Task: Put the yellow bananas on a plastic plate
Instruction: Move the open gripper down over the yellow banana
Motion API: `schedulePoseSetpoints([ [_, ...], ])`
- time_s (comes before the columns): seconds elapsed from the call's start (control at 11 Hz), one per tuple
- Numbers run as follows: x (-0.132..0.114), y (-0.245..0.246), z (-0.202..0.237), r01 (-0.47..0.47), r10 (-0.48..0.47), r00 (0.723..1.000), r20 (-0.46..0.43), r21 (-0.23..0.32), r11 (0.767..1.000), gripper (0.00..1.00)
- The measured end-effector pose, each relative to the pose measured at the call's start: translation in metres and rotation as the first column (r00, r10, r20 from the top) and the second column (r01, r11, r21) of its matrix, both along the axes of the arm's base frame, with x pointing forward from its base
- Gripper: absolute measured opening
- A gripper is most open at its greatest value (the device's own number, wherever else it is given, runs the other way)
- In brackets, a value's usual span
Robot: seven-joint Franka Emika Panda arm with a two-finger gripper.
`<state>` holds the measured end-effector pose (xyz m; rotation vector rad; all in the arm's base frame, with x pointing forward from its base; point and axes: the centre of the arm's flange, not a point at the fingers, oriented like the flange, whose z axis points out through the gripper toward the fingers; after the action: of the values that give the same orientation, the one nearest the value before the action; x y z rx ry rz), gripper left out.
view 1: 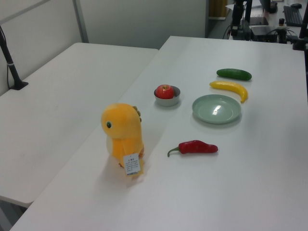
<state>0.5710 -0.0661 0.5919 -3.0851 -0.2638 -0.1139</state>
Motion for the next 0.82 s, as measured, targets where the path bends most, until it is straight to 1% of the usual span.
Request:
schedulePoseSetpoints([
  [0.18, 0.016, -0.038, -0.026, 0.062, -0.062, 0.998, 0.019, -0.018, 0.998, 1.0],
  [0.36, 0.025, -0.067, -0.067, 0.112, -0.113, 0.993, -0.016, -0.031, 0.993, 1.0],
  [0.54, 0.031, -0.084, -0.112, 0.14, -0.141, 0.989, -0.03, -0.044, 0.989, 1.0],
  [0.82, 0.035, -0.091, -0.168, 0.152, -0.154, 0.987, -0.048, -0.058, 0.987, 1.0],
])
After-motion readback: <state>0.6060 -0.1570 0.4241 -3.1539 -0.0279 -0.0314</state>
